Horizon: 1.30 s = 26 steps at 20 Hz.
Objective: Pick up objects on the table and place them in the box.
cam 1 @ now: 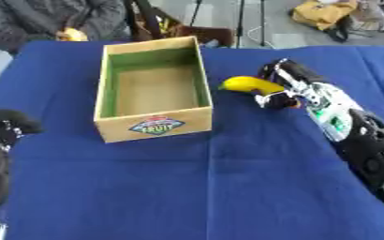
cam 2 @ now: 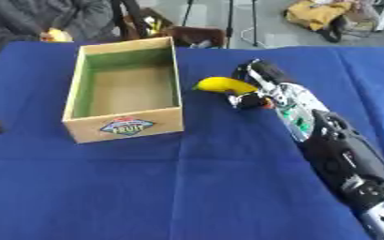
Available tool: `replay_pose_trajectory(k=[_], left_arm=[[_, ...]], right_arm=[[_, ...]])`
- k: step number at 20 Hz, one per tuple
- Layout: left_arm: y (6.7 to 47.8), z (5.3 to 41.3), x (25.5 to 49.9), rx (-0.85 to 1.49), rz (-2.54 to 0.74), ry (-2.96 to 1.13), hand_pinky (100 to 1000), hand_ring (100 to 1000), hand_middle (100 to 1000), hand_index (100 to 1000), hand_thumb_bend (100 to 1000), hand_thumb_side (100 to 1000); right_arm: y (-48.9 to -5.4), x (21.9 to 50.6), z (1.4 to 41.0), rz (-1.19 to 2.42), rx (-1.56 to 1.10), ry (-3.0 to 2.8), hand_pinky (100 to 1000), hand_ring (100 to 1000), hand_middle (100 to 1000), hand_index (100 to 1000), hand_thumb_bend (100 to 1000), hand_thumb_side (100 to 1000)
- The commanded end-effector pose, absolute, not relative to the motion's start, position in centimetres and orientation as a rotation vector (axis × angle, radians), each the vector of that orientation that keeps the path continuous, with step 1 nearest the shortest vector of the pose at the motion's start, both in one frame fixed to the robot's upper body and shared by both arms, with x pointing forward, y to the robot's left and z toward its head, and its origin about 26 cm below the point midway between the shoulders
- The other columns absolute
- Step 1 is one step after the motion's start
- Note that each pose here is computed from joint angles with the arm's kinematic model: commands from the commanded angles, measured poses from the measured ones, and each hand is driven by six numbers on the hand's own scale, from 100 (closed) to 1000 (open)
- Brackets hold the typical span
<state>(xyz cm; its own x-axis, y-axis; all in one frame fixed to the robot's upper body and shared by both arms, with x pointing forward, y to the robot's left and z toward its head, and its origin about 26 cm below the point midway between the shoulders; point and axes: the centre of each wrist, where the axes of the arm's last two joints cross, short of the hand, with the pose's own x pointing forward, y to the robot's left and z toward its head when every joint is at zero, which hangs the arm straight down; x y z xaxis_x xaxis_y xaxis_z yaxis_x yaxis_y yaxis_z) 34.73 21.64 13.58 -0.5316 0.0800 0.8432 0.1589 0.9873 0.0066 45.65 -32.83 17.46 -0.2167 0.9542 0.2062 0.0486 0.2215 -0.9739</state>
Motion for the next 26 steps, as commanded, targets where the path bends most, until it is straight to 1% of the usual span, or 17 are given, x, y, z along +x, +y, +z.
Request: replay_pose_trajectory(k=[1,3,5,20,21,23,24,25,26], left_arm=[[21.7,14.3,34.8,-0.168,-0.112,-2.158,607,570,463,555,506,959],[21.7,14.3,34.8,-0.168,-0.112,-2.158,607,569,463,555,507,959],[21.7,14.3,34.8,-0.167,-0.111,-2.158,607,569,463,555,507,959],[21.9,14.3,34.8,-0.159,-0.112,-2.160,607,569,464,556,508,959],[21.9,14.3,34.8,-0.159,-0.112,-2.160,607,569,464,556,508,959],[21.8,14.3,34.8,-0.158,-0.113,-2.161,607,569,464,556,508,959],[21.8,14.3,34.8,-0.158,-0.114,-2.160,607,570,464,556,508,959],[21.9,14.3,34.7,-0.158,-0.113,-2.159,607,570,464,556,508,959],[21.9,14.3,34.7,-0.158,-0.113,-2.158,607,570,464,556,508,959]], right_arm=[[-33.4,45.5,19.0,1.147,-1.029,-1.539,488,475,484,579,129,246],[-33.3,45.5,19.1,1.144,-1.030,-1.546,486,474,482,577,132,242],[-33.2,45.5,19.2,1.144,-1.032,-1.557,485,473,481,575,155,228],[-32.0,44.8,22.6,1.145,-1.048,-1.672,483,470,481,574,177,208],[-32.0,44.8,22.7,1.147,-1.048,-1.673,490,475,489,583,209,224],[-31.9,44.7,22.8,1.153,-1.048,-1.670,498,482,499,596,239,243],[-31.9,44.7,22.8,1.157,-1.048,-1.666,542,537,567,669,361,323],[-31.9,44.7,22.7,1.163,-1.047,-1.656,567,570,601,702,406,356],[-32.0,44.7,22.5,1.169,-1.046,-1.644,581,592,622,721,426,370]])
